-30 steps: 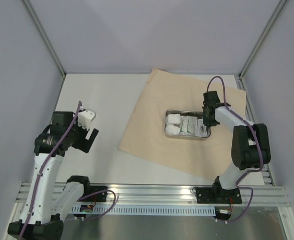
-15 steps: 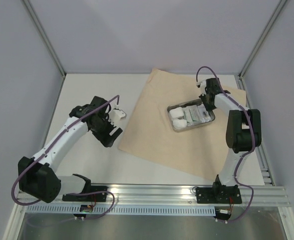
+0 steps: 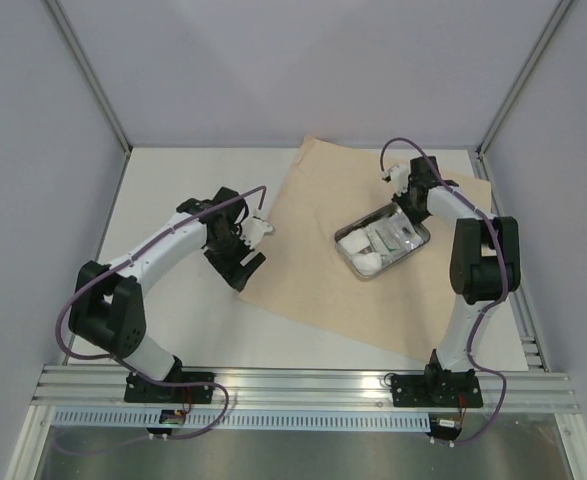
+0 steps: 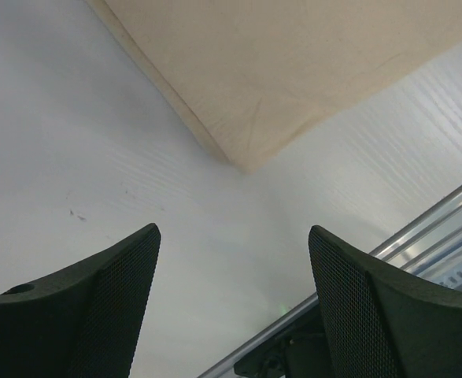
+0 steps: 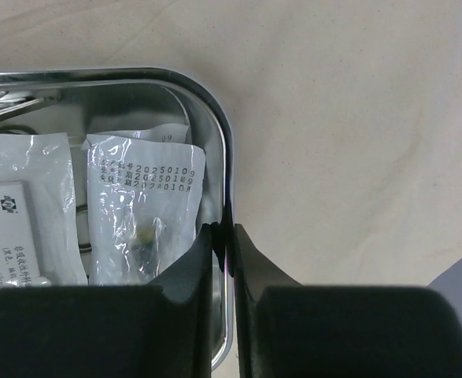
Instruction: Prepare the surgical pack
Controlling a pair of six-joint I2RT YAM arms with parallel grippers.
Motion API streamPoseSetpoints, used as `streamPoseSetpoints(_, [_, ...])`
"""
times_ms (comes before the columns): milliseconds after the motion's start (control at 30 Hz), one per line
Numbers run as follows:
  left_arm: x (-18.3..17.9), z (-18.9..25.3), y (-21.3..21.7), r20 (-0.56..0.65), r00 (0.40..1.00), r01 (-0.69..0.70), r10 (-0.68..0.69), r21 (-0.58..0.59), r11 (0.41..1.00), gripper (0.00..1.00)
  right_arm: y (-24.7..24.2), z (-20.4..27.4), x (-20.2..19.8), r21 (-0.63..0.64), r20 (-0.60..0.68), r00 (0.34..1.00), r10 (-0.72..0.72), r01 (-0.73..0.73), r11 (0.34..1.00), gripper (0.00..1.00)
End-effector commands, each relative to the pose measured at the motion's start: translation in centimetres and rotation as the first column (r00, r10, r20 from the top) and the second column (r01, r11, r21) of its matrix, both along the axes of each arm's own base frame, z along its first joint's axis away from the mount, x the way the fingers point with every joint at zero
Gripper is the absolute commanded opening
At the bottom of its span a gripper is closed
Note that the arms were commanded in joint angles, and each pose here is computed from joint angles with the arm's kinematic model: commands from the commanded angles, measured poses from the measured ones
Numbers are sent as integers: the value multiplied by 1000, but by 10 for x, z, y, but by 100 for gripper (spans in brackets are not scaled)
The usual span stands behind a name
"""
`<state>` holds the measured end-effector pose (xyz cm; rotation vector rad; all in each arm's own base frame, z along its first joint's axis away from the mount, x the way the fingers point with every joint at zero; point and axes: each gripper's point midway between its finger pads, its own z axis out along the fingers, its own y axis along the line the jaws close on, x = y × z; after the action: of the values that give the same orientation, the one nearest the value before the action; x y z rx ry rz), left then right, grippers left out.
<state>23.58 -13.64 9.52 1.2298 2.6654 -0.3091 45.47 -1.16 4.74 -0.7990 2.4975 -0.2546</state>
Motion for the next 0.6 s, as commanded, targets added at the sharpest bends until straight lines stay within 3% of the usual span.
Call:
streamPoseSetpoints(0, [18, 3, -21, 7, 1000, -29, 30, -60, 998, 85, -16, -8, -10, -68, -66, 994, -83, 78, 995, 6])
streamPoseSetpoints(167, [21, -24, -33, -36, 999, -27, 27, -15, 1000, 89, -15, 3, -13, -34, -39, 988, -150, 149, 988, 34])
streamPoseSetpoints(400, [47, -62, -26, 0, 997, -81, 82, 101, 992, 89, -7, 64, -5, 74, 133, 966, -220, 212, 974, 43])
streamPoseSetpoints(567, [40, -91, -19, -68, 993, -80, 92, 168, 983, 82, -10, 102, -7, 110, 211, 938, -276, 257, 960, 44])
